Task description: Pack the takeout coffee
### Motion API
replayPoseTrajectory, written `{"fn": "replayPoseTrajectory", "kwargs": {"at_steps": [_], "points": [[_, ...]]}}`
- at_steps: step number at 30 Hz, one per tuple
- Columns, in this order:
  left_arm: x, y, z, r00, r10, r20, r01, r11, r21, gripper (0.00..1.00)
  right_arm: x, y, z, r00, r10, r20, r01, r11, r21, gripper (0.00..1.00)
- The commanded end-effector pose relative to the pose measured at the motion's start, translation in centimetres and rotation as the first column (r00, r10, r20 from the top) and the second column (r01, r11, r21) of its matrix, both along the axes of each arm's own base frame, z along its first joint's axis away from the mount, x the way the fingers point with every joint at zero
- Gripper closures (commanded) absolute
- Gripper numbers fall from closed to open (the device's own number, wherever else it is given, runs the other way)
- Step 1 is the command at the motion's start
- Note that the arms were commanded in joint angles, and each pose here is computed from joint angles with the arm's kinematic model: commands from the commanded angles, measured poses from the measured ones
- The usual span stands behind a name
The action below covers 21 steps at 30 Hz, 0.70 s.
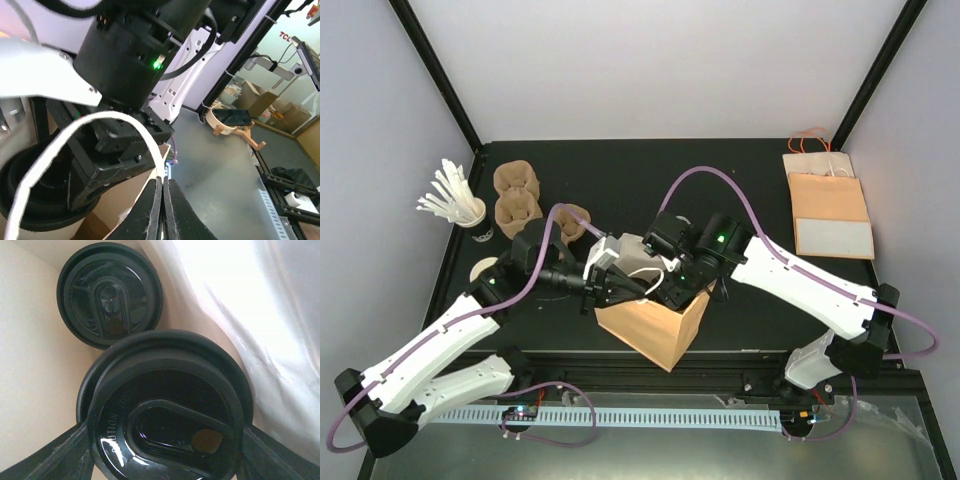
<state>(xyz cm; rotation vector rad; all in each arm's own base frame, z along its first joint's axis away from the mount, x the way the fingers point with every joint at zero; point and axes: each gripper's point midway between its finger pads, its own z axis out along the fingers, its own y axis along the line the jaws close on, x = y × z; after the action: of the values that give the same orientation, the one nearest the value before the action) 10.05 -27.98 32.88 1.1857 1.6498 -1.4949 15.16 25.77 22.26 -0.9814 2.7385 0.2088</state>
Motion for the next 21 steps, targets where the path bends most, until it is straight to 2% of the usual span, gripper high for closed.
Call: {"fn": "replayPoseTrajectory", "kwargs": {"at_steps": [1, 7, 19, 21], "points": [[-0.4, 0.2, -0.2, 1.0, -0.005, 0.008, 0.005, 1.0, -0.014, 0.96, -0.1, 1.2, 1.2, 1.0, -0.011, -0.025, 0.012, 0.999, 0.043, 0.9], [-1.3, 0.5, 0.2, 0.999, -0.029, 0.021, 0.031, 0.997, -0.065, 0.93, -1.1, 1.9, 0.7, 0.998, 0.051, -0.031, -0.052, 0.998, -0.028, 0.91], [-1.7, 0.7, 0.0, 0.999, -0.029, 0.018, 0.03, 0.996, -0.086, 0.9, -1.3, 4.6, 1.2, 0.994, 0.113, -0.011, -0.113, 0.994, -0.009, 0.92], [-1.7, 0.7, 0.2, 0.999, -0.028, 0.018, 0.03, 0.995, -0.092, 0.88, -1.5, 4.9, 0.7, 0.99, 0.137, -0.017, -0.137, 0.991, -0.012, 0.92]]}}
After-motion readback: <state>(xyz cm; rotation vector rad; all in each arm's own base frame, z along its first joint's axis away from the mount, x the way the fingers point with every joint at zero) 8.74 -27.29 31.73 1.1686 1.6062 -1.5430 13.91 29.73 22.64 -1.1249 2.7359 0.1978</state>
